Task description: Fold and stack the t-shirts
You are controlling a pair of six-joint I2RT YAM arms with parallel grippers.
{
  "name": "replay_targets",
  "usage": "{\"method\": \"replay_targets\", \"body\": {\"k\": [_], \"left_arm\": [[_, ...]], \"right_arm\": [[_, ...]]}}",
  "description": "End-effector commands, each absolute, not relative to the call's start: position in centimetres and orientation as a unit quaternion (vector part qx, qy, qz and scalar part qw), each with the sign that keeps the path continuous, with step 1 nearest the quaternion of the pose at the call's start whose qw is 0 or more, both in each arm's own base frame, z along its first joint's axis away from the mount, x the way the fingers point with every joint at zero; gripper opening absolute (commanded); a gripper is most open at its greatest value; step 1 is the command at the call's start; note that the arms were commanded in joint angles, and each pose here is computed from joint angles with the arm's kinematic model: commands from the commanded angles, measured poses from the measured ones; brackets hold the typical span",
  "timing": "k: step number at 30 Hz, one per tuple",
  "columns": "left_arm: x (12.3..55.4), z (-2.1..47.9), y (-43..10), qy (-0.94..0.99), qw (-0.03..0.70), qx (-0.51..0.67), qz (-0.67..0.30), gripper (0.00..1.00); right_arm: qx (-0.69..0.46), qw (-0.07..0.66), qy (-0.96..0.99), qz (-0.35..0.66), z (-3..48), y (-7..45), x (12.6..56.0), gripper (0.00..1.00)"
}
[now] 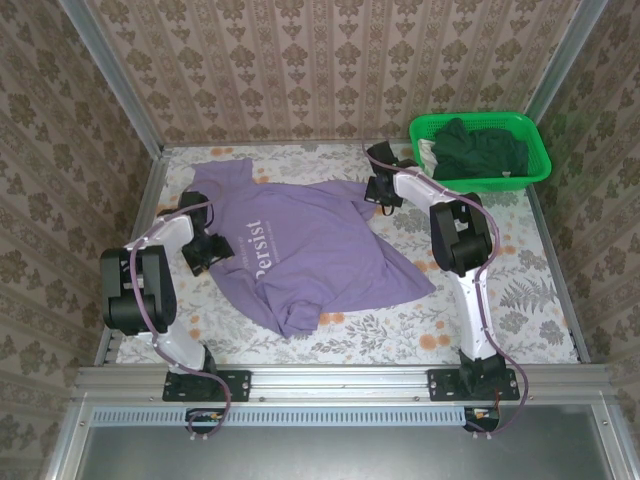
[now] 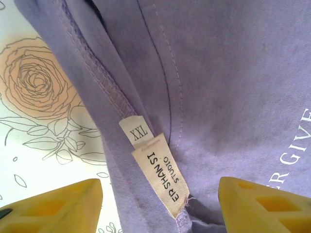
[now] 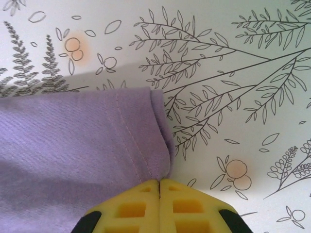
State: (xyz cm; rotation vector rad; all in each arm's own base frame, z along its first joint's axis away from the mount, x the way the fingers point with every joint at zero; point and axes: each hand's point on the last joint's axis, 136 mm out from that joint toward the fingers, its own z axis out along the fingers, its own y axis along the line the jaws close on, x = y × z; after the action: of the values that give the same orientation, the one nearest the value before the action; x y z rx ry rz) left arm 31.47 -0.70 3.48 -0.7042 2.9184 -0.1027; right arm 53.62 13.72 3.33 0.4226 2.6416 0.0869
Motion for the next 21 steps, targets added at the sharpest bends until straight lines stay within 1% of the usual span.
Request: {"method": "replay_targets", "body": {"k": [1, 8, 15, 18, 19, 20, 21], "left_arm": [[32.1, 3.9, 0.1, 0.971, 0.072, -0.226, -0.018, 0.65], [33.0, 3.8, 0.7, 0.972, 0.08, -0.222, -0.001, 0.64], [33.7, 3.8, 0.7, 0.973, 0.08, -0.218, 0.003, 0.63], [33.7, 4.0, 0.5, 0.974, 0.077, -0.212, 0.008, 0.64], [33.7, 4.1, 0.5, 0.975, 0.076, -0.21, 0.009, 0.65], [33.8, 4.3, 0.5, 0.975, 0.076, -0.209, 0.01, 0.66], [33.9, 4.5, 0.5, 0.975, 0.078, -0.209, 0.01, 0.67]], "right_arm": [[0.156, 0.248, 0.954, 0.07, 7.6, 14.5, 54.1, 0.0], [0.174, 0.252, 0.947, 0.094, 9.9, 14.2, 56.2, 0.0], [0.213, 0.272, 0.931, 0.121, 10.9, 13.4, 60.6, 0.0], [0.242, 0.284, 0.917, 0.14, 10.5, 12.8, 63.2, 0.08], [0.259, 0.286, 0.91, 0.148, 10.5, 12.3, 63.9, 0.17], [0.283, 0.291, 0.9, 0.161, 10.7, 11.4, 64.6, 0.28], [0.302, 0.3, 0.888, 0.174, 11.3, 10.6, 65.1, 0.37]]}}
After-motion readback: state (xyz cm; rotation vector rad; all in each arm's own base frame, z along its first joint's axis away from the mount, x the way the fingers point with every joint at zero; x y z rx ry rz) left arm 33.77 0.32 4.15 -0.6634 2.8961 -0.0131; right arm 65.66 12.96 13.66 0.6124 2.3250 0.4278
